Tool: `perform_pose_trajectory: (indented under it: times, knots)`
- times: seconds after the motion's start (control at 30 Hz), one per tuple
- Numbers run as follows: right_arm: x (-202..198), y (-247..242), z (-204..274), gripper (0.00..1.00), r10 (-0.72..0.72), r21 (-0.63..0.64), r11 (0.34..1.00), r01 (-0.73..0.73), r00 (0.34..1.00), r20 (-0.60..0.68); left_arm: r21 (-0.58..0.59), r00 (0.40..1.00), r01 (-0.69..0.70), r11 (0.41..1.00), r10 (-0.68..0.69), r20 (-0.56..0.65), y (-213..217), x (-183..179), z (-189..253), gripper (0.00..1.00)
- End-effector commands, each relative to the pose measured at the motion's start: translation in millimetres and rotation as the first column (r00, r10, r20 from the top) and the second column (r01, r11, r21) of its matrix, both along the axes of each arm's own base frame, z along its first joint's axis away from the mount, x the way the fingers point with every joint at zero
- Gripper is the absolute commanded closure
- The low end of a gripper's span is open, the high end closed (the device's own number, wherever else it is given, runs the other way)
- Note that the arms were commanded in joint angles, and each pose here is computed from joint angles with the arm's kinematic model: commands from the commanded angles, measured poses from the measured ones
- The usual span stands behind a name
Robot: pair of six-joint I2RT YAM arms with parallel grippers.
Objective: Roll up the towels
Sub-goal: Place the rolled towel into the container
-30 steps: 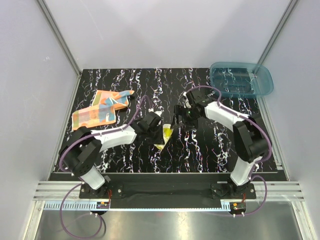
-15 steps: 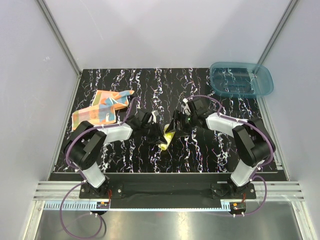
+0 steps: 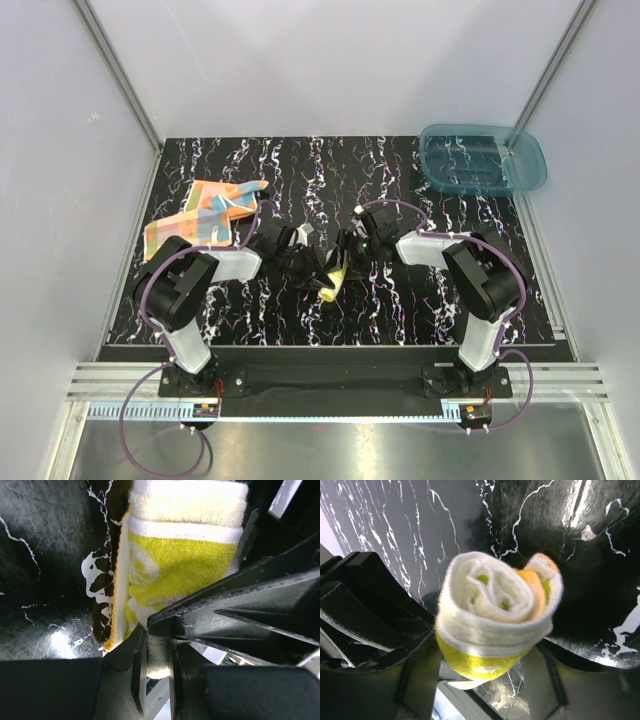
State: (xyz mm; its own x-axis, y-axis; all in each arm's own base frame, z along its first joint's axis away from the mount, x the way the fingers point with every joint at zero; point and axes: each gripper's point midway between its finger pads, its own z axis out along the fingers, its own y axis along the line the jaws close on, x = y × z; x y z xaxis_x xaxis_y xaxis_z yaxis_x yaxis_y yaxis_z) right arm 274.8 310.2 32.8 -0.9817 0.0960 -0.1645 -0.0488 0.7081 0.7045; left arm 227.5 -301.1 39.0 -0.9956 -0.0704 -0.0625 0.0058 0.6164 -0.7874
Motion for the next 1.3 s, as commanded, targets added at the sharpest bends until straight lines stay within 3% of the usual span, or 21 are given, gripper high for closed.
perform_pose_trajectory:
  times: [0.0,0.1,0.13,0.2,0.27,0.33,0.37,0.4,0.43,0.47,0.5,0.63,0.8,0.9,0.93,1.1,1.13,1.27]
  knots:
    - [-1.8,12.3,-13.9,0.38,-0.015,-0.015,1.000,0.016,1.000,0.007,0.027,0.994,-0.030,0.999,0.033,-0.104,10.7,-11.8,-26.7,0.92]
    - [-2.9,15.3,-17.6,0.58,-0.054,0.001,0.999,0.054,0.999,0.002,-0.015,0.992,-0.053,0.998,0.051,-0.118,8.2,-6.7,-24.0,0.92]
    - [-1.8,19.3,-15.1,0.70,-0.055,0.020,0.998,0.055,0.998,0.017,-0.027,0.991,-0.055,0.998,0.051,-0.125,7.6,-7.4,-23.1,0.91]
    - [-1.9,21.5,-13.1,0.80,-0.058,0.036,0.998,0.057,0.998,0.019,-0.040,0.990,-0.070,0.997,0.064,-0.127,6.4,-3.7,-21.1,0.88]
    - [0.9,29.1,-0.5,0.91,-0.025,0.073,0.997,0.023,0.999,0.034,-0.052,0.994,-0.069,0.996,0.064,-0.089,4.6,1.7,-10.2,0.68]
    - [1.0,26.1,6.9,0.95,0.039,0.055,0.998,-0.042,0.998,0.052,0.009,0.997,-0.068,0.998,0.068,-0.039,13.1,3.6,-5.4,0.52]
    - [17.9,25.2,24.3,0.97,0.070,0.059,0.995,-0.078,0.990,0.124,0.010,0.997,-0.069,0.998,0.069,0.037,13.9,11.9,16.9,0.48]
    - [22.5,19.8,30.0,0.99,0.085,0.045,0.995,-0.091,0.988,0.131,0.081,0.998,-0.049,0.996,0.045,0.046,25.6,4.5,16.7,0.46]
    - [19.9,12.0,34.1,1.00,0.110,0.027,0.993,-0.114,0.988,0.106,0.137,0.993,-0.075,0.988,0.062,0.097,34.2,11.1,20.4,0.44]
    - [44.1,2.4,56.9,1.00,0.118,0.022,0.992,-0.125,0.974,0.195,0.140,0.983,-0.090,0.986,0.065,0.174,37.4,18.5,44.4,0.42]
    - [44.0,-10.0,59.6,1.00,0.128,-0.013,0.992,-0.128,0.977,0.171,0.230,0.979,-0.103,0.968,0.058,0.194,54.1,15.3,41.4,0.41]
    - [98.4,-57.6,110.2,1.00,0.129,-0.155,0.984,-0.081,0.935,0.329,0.317,0.935,-0.170,0.933,0.051,0.350,86.8,14.2,76.1,0.41]
    - [150.2,-135.1,136.8,1.00,0.101,-0.347,0.936,0.057,0.902,0.420,0.406,0.888,-0.284,0.868,0.079,0.453,127.0,6.6,84.9,0.41]
    - [185.3,-173.5,158.6,1.00,0.055,-0.390,0.908,0.154,0.879,0.474,0.398,0.877,-0.292,0.870,0.077,0.474,133.0,-0.8,98.6,0.42]
    - [201.8,-202.0,175.4,1.00,0.007,-0.411,0.881,0.235,0.862,0.507,0.396,0.863,-0.317,0.862,0.089,0.497,137.4,0.6,107.8,0.42]
    - [246.8,-259.2,178.8,1.00,-0.040,-0.514,0.781,0.354,0.850,0.525,0.464,0.838,-0.349,0.814,0.051,0.543,161.5,-4.4,111.7,0.42]
    - [259.7,-272.8,193.8,1.00,-0.026,-0.538,0.744,0.397,0.822,0.569,0.469,0.836,-0.353,0.810,0.048,0.547,164.1,-5.8,110.8,0.42]
    - [296.6,-308.5,176.3,1.00,-0.026,-0.616,0.639,0.461,0.813,0.581,0.444,0.841,-0.320,0.837,0.036,0.539,157.2,-10.3,110.2,0.42]
